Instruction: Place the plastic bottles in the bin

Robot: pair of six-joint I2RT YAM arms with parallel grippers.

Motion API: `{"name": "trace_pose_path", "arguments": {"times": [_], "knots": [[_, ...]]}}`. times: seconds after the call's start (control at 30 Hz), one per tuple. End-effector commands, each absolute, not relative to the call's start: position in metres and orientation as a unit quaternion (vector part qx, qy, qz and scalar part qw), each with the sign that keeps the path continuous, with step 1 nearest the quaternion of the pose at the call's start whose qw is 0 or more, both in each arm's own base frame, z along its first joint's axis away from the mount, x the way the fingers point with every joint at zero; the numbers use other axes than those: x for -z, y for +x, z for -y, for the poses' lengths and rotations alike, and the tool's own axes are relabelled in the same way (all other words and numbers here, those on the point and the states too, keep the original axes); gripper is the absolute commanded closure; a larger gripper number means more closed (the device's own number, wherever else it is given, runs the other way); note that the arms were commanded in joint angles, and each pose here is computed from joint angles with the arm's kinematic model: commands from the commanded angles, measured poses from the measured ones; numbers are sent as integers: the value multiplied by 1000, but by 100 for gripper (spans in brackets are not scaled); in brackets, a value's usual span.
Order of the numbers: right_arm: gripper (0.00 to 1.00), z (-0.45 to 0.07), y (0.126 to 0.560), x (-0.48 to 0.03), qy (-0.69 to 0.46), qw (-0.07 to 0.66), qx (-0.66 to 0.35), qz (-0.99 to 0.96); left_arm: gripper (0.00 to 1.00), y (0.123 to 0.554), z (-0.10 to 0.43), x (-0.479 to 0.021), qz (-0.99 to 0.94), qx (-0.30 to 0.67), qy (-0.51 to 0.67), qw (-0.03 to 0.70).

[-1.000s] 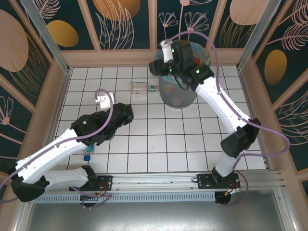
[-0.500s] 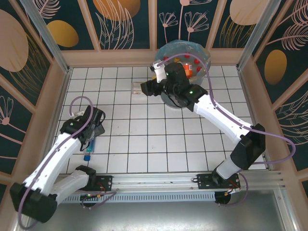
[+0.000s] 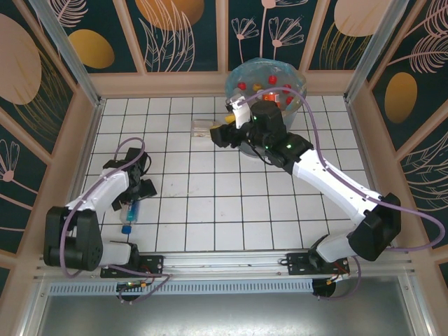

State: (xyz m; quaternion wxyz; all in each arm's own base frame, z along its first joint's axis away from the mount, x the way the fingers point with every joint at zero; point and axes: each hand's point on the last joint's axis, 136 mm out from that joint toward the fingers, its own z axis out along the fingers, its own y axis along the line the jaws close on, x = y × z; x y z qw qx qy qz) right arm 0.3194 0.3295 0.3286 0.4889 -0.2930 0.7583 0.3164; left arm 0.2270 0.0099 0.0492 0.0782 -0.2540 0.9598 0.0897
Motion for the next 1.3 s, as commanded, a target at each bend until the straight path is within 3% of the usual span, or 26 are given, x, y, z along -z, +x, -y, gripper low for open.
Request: {"name": "trace_pose_path", "arguments": {"times": [0.0, 0.43, 0.77, 1.27], "knots": [[32, -330, 312, -346, -298, 508, -335, -735, 1, 241, -7, -44, -961, -72, -251, 88], [32, -327, 314, -340, -297, 510, -329, -737, 21, 233, 8, -37, -964, -27, -254, 77], [32, -327, 314, -338, -293, 504, -333, -742, 9, 219, 19, -39, -963, 4, -266, 54], [32, -330, 311, -334, -288, 491, -348, -745, 4, 203, 27, -36, -966, 16, -257, 37]]}}
